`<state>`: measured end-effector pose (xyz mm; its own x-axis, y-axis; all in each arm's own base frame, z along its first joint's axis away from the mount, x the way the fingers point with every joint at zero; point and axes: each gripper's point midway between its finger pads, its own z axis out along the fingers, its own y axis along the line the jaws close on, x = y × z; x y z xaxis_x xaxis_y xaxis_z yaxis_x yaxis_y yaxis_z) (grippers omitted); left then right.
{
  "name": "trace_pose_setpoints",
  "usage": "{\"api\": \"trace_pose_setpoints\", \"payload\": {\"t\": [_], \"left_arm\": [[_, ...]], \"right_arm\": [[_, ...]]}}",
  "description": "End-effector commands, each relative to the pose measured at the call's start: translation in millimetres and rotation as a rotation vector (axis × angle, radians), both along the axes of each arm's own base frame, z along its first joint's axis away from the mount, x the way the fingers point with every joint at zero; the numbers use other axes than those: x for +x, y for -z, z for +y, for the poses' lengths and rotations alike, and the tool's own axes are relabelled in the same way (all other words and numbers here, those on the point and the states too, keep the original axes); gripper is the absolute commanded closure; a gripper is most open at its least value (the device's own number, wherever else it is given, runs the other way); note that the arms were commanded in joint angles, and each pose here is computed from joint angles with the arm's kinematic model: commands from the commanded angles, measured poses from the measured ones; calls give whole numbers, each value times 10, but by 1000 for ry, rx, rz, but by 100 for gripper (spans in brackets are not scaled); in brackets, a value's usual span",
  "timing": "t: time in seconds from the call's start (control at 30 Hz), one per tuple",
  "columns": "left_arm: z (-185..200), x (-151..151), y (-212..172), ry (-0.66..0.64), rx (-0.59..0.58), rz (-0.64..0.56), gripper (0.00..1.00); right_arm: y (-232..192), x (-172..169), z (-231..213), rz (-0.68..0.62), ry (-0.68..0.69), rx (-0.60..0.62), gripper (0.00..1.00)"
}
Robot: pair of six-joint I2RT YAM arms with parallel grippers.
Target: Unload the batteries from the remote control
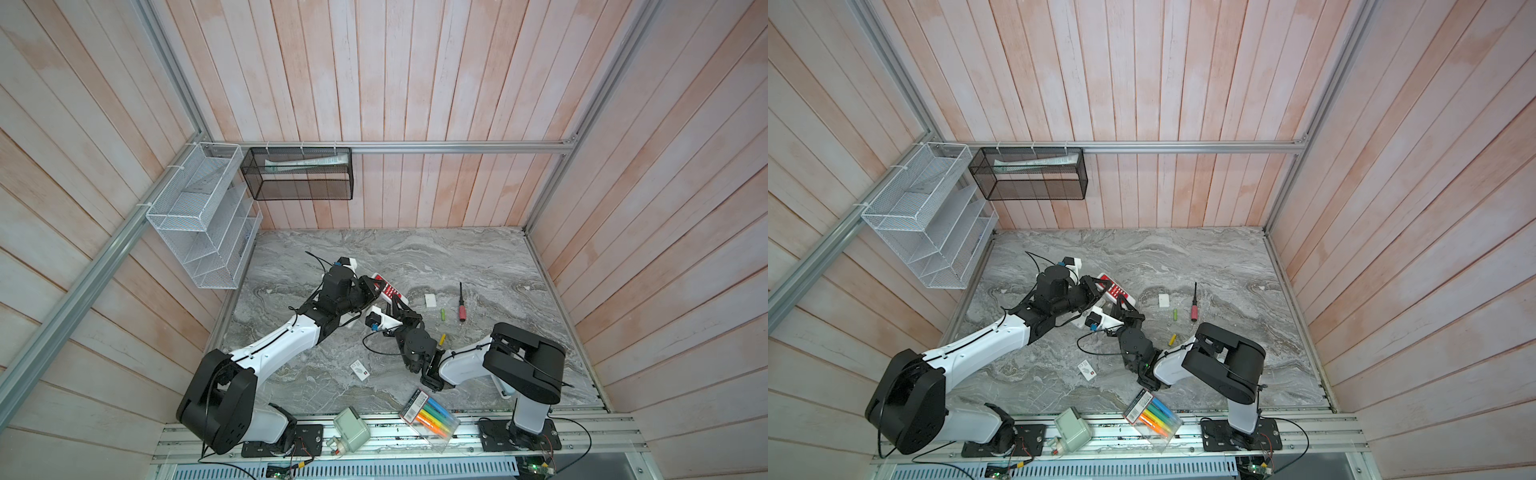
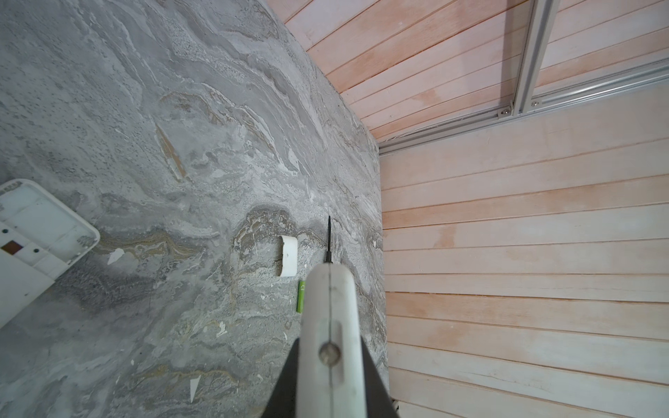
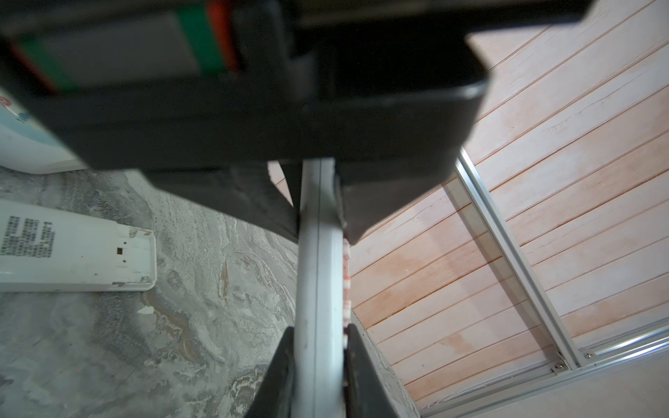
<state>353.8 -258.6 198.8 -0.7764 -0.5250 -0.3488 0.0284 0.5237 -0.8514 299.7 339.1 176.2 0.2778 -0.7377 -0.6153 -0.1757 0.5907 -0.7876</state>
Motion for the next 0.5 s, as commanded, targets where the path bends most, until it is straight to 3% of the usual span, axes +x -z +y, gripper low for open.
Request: {"api": "trace_pose_setpoints", "payload": {"t": [0.0,0.27,0.47], "left_arm": [[1,-34,-100,27,-11,-51,98],[15,-26,-110,25,-19,-54,91],[35,-23,-125,24,-23,-64,64]], "right_arm": [[-162,8,34,-36,4,62,90],[-154,15,48,-41,3,49,99],[-172,9,51,-42,-3,54,100]]}}
